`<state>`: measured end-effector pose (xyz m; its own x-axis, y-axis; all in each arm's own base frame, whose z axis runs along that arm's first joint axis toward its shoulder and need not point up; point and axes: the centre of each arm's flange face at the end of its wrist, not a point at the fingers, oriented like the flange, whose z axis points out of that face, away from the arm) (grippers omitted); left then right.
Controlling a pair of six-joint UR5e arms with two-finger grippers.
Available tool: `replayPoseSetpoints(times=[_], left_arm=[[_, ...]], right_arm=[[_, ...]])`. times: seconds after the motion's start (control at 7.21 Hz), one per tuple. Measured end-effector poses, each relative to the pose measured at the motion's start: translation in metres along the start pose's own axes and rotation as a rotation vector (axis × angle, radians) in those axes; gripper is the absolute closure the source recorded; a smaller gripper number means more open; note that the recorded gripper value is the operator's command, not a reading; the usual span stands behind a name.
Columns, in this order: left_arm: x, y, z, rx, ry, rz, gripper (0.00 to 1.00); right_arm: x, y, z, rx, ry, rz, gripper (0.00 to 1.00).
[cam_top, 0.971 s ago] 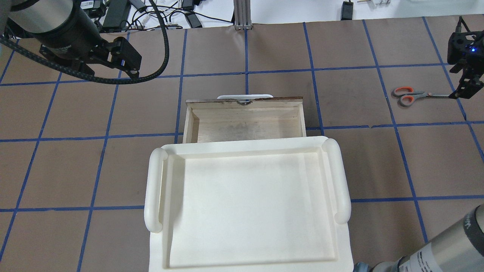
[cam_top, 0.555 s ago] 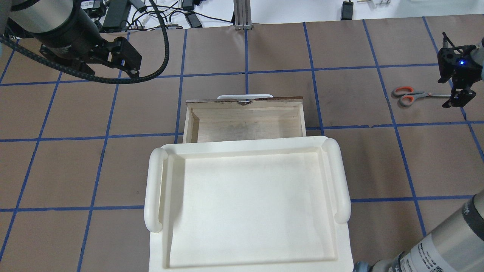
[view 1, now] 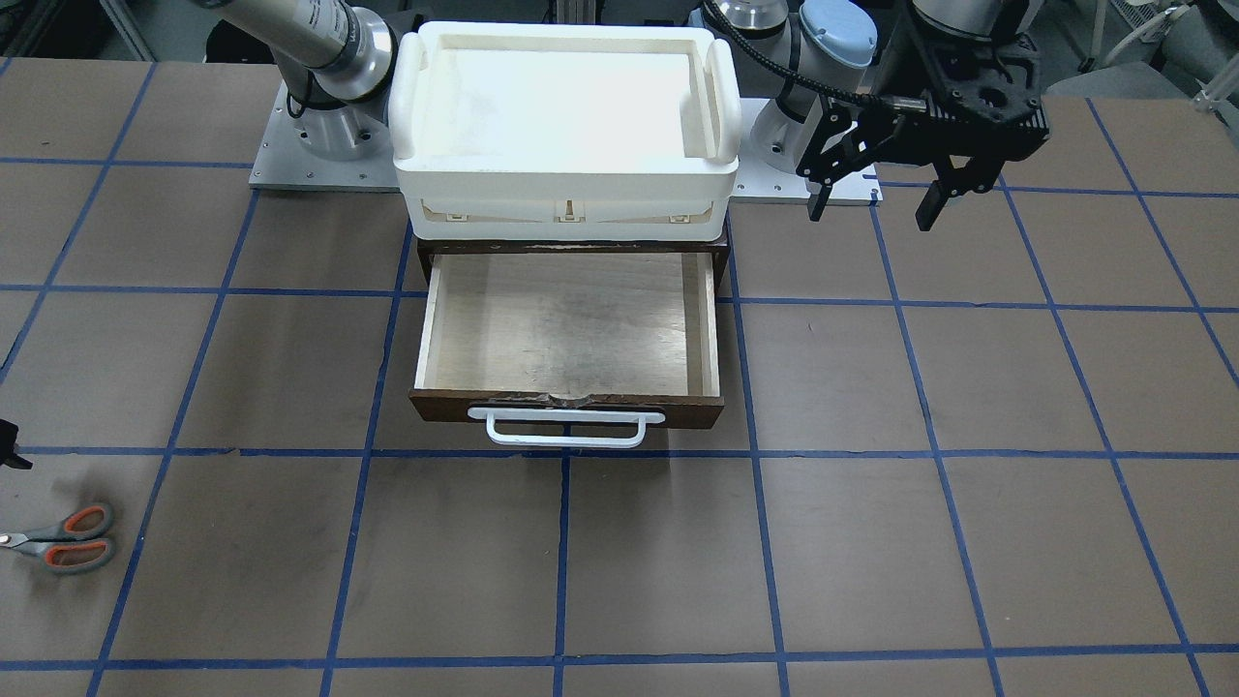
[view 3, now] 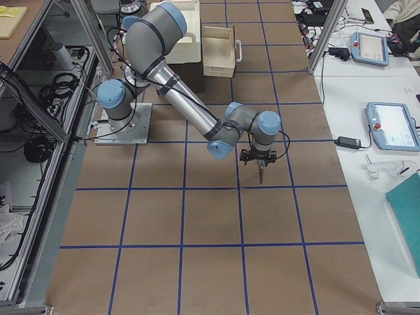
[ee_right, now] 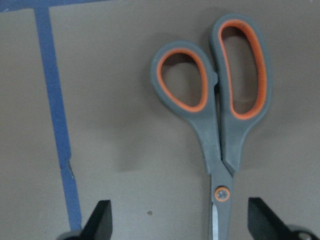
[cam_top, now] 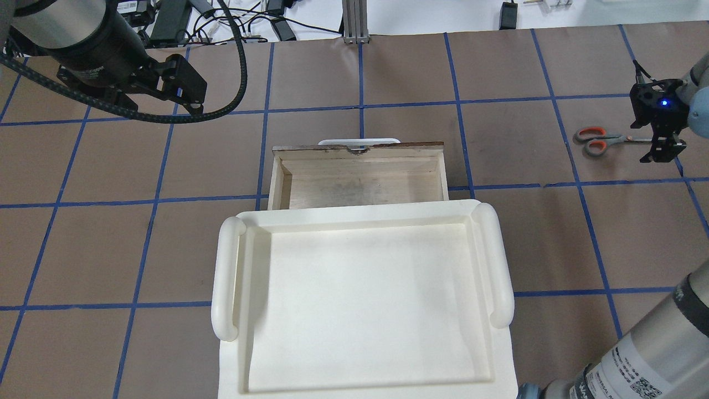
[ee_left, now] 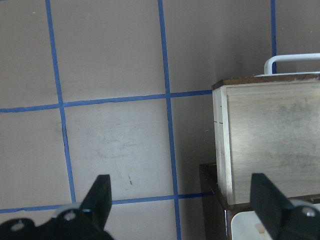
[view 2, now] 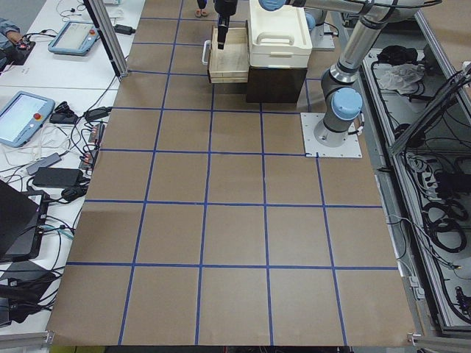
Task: Put scissors in drawer and close it
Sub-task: 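Lower the right gripper over the scissors handles, then close the right gripper on the scissors near the pivot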
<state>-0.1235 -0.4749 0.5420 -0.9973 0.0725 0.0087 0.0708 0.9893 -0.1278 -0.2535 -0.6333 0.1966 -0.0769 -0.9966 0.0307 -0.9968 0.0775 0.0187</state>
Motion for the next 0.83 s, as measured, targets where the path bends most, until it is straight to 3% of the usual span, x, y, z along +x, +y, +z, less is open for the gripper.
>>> replayPoseSetpoints(times=[0.42, 0.83], left_arm=[[0.000, 0.000, 0.000, -0.002, 0.000, 0.000, 0.00], [0.000, 0.000, 0.000, -0.004, 0.000, 0.000, 0.00]], right_arm=[[0.022, 0.009, 0.006, -0.005, 0.029, -0.011, 0.04], [0.026, -0.007, 0.009, 0.021, 0.004, -0.010, 0.03]])
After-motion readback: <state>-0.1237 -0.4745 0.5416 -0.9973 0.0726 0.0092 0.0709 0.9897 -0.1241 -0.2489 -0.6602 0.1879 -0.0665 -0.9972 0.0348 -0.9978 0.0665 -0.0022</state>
